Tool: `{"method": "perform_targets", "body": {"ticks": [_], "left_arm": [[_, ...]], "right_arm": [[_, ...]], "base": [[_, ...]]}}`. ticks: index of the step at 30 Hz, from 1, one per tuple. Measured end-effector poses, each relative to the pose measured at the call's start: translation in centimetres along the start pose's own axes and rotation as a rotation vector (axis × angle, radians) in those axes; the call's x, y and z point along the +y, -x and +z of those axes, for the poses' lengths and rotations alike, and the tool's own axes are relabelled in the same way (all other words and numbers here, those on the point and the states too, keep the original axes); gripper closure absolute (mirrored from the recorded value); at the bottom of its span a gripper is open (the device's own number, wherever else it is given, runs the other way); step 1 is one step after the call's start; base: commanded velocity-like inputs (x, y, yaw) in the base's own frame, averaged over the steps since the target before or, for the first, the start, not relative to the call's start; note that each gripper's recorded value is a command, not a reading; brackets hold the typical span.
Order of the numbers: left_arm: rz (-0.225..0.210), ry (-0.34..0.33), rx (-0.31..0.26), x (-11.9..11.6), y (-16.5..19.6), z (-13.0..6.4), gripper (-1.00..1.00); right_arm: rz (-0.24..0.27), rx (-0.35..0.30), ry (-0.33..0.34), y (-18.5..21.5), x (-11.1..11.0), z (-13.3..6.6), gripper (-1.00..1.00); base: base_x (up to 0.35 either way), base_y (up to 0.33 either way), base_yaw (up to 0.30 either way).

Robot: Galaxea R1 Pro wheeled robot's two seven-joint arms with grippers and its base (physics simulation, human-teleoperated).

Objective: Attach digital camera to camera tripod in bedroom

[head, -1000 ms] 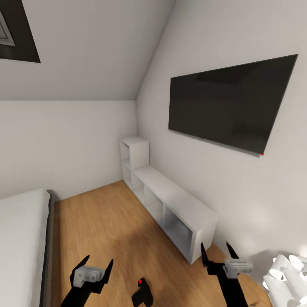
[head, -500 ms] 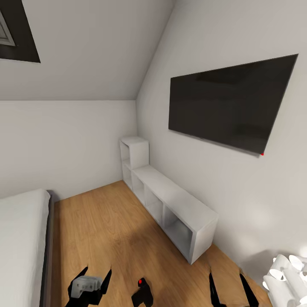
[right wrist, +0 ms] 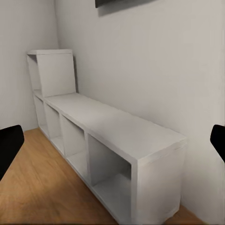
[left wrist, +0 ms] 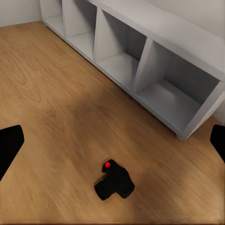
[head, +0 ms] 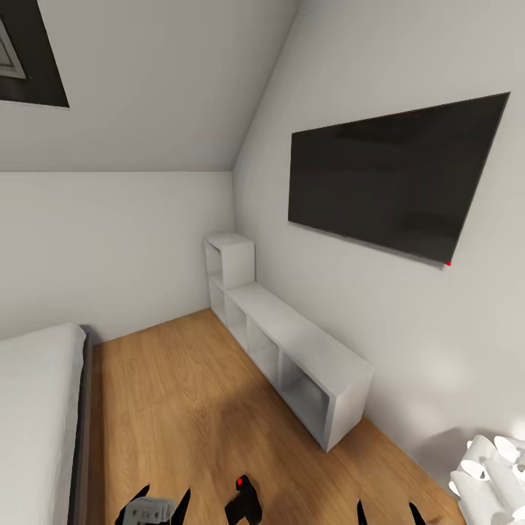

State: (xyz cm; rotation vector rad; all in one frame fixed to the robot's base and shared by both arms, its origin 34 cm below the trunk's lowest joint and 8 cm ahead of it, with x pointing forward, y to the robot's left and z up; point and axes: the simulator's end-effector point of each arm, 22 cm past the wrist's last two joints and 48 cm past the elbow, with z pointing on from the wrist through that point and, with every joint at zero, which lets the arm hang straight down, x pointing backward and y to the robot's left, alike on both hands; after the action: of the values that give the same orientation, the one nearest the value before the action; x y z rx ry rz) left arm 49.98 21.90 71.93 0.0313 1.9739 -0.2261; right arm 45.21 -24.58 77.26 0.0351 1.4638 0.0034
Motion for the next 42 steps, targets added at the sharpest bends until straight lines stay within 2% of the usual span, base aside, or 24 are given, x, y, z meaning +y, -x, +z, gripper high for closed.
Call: {"method": "perform_targets", "body": {"ticks": [16, 17, 19, 21, 24, 25, 27, 29, 32, 33, 34, 35, 40, 42], "left_arm": [[-0.009, 0.004, 0.041, 0.1, -2.0, -0.1, -1.00], [-0.027, 0.009, 0.043, -0.5, -1.9, 0.1, -1.00], [-0.032, 0.010, 0.057, -0.6, -2.2, 0.1, -1.00], [-0.057, 0.009, 0.193, -0.8, -5.3, -0.2, -1.00], [-0.079, 0.005, 0.314, -1.0, -7.6, -0.4, -1.00], [-0.090, 0.001, 0.375, -1.1, -8.1, 0.0, -1.00], [-0.099, 0.005, 0.437, -1.0, -7.7, 1.5, -1.00], [-0.101, 0.016, 0.466, -0.7, -7.1, 2.8, -1.00], [-0.104, 0.054, 0.510, -0.1, -6.2, 5.7, -1.00], [-0.102, 0.089, 0.553, 0.4, -6.2, 7.9, -1.00], [-0.099, 0.102, 0.560, 0.7, -5.7, 9.0, -1.00], [-0.095, 0.126, 0.595, 1.2, -5.9, 10.2, -1.00], [-0.080, 0.166, 0.682, 2.2, -5.2, 13.6, -1.00], [-0.076, 0.170, 0.679, 2.3, -3.7, 14.9, -1.00]], "right_arm": [[-0.001, 0.041, 0.000, -1.5, 0.0, -0.9, -1.00], [-0.002, 0.046, -0.001, -1.7, -0.1, -1.0, -1.00], [-0.002, 0.047, -0.002, -1.8, -0.1, -1.0, -1.00], [-0.003, 0.060, -0.003, -2.2, -0.2, -1.3, -1.00], [-0.003, 0.067, -0.003, -2.5, -0.2, -1.4, -1.00], [-0.003, 0.071, -0.003, -2.6, -0.2, -1.5, -1.00], [-0.003, 0.073, -0.003, -2.7, -0.2, -1.6, -1.00], [-0.003, 0.074, -0.003, -2.8, -0.2, -1.6, -1.00], [-0.003, 0.075, -0.003, -2.8, -0.2, -1.6, -1.00], [-0.003, 0.076, -0.004, -2.8, -0.2, -1.6, -1.00], [-0.003, 0.076, -0.003, -2.8, -0.2, -1.6, -1.00], [-0.003, 0.075, -0.004, -2.8, -0.2, -1.6, -1.00], [-0.002, 0.075, -0.004, -2.8, -0.2, -1.6, -1.00], [-0.002, 0.075, -0.004, -2.8, -0.2, -1.6, -1.00]], "base": [[0.000, 0.000, 0.000], [0.000, 0.000, 0.000], [0.000, 0.000, 0.000], [0.000, 0.000, 0.000], [0.000, 0.000, 0.000], [0.000, 0.000, 0.000], [0.000, 0.000, 0.000], [0.000, 0.000, 0.000], [0.000, 0.000, 0.000], [0.000, 0.000, 0.000], [0.000, 0.000, 0.000], [0.000, 0.000, 0.000], [0.000, 0.000, 0.000], [0.000, 0.000, 0.000]]}}
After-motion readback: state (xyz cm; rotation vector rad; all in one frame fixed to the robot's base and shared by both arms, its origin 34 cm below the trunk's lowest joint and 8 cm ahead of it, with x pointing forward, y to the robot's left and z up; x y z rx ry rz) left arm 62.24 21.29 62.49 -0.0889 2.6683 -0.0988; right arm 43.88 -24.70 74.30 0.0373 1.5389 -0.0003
